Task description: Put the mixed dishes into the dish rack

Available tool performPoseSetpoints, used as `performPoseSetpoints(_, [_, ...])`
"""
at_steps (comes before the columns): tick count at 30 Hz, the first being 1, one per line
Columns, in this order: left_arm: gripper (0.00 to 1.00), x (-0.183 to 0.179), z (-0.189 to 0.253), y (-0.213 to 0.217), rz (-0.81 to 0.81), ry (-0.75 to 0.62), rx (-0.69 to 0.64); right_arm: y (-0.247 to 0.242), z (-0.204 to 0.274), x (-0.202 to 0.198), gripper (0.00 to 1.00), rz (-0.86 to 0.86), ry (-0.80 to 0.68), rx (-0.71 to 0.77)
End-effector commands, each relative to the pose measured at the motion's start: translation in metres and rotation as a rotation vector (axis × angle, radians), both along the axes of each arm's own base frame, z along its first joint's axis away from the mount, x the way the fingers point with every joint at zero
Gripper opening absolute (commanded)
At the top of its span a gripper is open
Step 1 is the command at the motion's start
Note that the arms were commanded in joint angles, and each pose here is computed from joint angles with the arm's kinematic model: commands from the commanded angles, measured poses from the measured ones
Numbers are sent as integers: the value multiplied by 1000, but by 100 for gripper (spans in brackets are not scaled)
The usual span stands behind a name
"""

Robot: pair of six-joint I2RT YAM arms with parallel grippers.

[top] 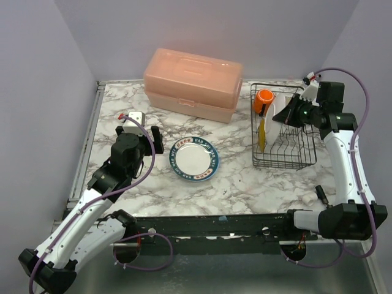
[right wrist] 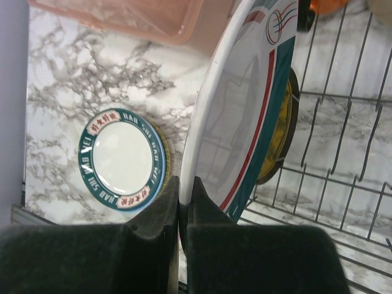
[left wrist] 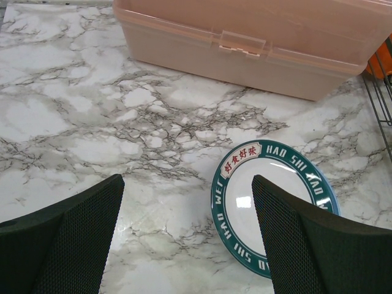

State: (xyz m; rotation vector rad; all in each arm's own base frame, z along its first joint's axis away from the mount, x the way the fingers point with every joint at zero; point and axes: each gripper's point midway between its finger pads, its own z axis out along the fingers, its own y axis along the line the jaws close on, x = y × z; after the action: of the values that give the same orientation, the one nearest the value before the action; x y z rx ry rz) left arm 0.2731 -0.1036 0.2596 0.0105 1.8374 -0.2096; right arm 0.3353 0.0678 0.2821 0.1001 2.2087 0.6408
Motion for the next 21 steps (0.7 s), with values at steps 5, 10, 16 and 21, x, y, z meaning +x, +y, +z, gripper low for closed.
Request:
performPoseSetpoints(5, [85, -1, 6, -6, -30, -6, -6, -7, -4, -11, 0, 24, 25, -77])
performPoseSetpoints(10, [85, 0, 5, -6, -29, -2, -3, -5, -4, -10, 0, 29, 23, -68])
performPoseSetpoints(16, [85, 0, 3, -7, -30, 4, -1, -13, -17, -7, 0, 1, 60, -97])
performPoseSetpoints(21, [85, 1, 2, -9, -36, 12, 2, -19, -30, -5, 5, -28, 101, -122])
